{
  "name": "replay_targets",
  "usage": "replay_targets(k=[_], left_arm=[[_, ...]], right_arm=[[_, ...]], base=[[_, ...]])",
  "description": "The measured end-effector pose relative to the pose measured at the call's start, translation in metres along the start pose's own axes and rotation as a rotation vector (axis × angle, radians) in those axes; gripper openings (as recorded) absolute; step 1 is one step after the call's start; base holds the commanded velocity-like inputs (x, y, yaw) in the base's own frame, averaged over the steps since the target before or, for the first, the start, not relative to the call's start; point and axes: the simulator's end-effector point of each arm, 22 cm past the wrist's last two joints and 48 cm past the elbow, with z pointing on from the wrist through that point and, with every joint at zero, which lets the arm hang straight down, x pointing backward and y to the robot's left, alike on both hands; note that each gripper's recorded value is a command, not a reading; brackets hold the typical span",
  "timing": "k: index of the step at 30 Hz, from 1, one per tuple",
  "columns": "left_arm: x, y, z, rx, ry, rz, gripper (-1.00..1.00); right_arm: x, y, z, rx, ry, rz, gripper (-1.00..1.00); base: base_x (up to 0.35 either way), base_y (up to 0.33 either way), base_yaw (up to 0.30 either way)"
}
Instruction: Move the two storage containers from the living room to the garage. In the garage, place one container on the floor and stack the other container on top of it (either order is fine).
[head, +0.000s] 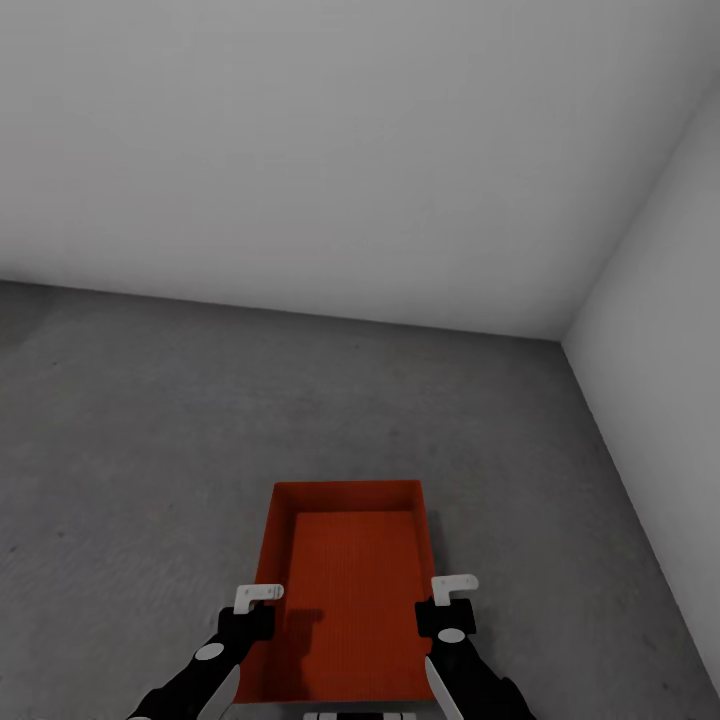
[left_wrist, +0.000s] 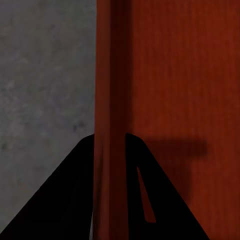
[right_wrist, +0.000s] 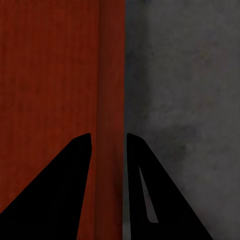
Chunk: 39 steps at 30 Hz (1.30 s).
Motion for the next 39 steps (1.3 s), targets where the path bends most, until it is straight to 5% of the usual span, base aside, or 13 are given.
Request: replay_targets(k=[39], left_arm=[[0.0034, -0.0001, 0.0017, 0.001, 0.006, 0.005, -1.0]], right_arm=[[0.0059, 0.0006, 0.0024, -0.001, 0.004, 0.008, -1.0]], base=[[0.0, 0.0, 0.0]])
